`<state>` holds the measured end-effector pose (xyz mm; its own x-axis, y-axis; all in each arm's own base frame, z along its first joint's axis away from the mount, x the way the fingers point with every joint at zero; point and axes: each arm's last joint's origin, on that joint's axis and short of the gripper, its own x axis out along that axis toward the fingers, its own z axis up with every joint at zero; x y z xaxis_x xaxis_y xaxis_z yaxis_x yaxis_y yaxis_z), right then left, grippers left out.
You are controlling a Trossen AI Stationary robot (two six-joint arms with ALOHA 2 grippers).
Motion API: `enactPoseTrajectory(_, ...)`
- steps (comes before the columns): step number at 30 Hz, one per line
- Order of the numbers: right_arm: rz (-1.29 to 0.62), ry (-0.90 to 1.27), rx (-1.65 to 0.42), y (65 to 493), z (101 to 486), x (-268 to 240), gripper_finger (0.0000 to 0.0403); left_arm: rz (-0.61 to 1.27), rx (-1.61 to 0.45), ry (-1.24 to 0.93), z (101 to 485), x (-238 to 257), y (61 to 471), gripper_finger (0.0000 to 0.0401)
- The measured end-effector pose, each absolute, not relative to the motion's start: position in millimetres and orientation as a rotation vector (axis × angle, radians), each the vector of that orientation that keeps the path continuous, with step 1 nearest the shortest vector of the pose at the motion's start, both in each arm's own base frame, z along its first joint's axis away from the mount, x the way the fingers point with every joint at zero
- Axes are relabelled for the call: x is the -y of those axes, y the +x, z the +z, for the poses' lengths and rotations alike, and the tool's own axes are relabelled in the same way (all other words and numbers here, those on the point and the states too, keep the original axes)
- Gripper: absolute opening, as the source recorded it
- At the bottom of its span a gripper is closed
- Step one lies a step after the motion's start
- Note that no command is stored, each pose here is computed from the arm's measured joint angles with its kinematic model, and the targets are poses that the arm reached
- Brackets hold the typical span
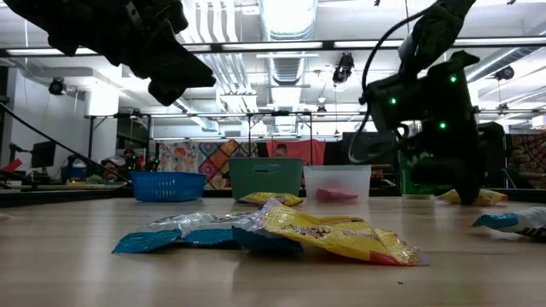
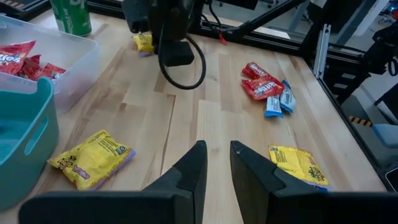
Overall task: Sort candy
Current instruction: Put the yellow candy into the blue bin
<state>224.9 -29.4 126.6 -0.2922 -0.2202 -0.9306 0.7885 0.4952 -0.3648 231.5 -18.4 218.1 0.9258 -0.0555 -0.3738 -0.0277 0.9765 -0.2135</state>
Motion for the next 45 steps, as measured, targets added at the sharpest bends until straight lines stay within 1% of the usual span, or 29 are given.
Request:
enactPoseTrajectory(2,-1.049,0.523,-1.546,225.0,131.2,29.0,0.0016,-0.015,-0.384,-0.217,218.5,18.4,231.7,0.0055)
enactPoseTrajectory(6,-1.003,0.534,-1.506,224.4,141.1,27.9,0.001,-0.018,-0.368,-0.212,219.9,18.4,232.3,0.0055)
enactPoseTrajectory(11,-0.891,0.543,-1.366,226.7,161.9,19.0,0.0009,-0.022,-0.354,-0.204,221.1,18.5,232.9,0.0055)
enactPoseTrajectory(18,-0.631,0.565,-1.018,234.5,195.4,-2.2,0.0008,-0.026,-0.322,-0.204,223.9,18.7,233.9,0.0055)
enactPoseTrajectory(22,-0.447,0.558,-0.778,241.1,208.0,-16.1,0.0008,-0.047,-0.228,-0.193,231.2,20.3,237.0,0.0055)
enactPoseTrajectory(26,-0.258,0.524,-0.559,244.8,209.5,-28.8,0.0008,-0.079,-0.173,-0.156,232.5,24.5,240.5,0.0055)
enactPoseTrajectory(31,0.012,0.414,-0.266,244.5,202.0,-42.4,0.0008,-0.101,-0.152,-0.152,226.2,29.9,249.1,0.0061)
enactPoseTrajectory(33,0.101,0.376,-0.14,243.0,199.8,-45.9,0.0008,-0.147,-0.135,-0.155,222.4,33.6,254.4,0.0072)
enactPoseTrajectory(36,0.196,0.339,-0.025,243.5,197.5,-48.0,0.0008,-0.247,-0.106,-0.167,216.1,38.8,262.5,0.0099)
enactPoseTrajectory(40,0.285,0.301,-0.002,251.6,193.9,-52.1,0.0008,-0.275,-0.073,-0.19,203.6,41.9,274.1,0.0149)
enactPoseTrajectory(45,0.412,0.272,-0.002,271.6,196.8,-59.7,0.0008,-0.301,0.031,-0.197,189.6,44.2,287.6,0.0209)
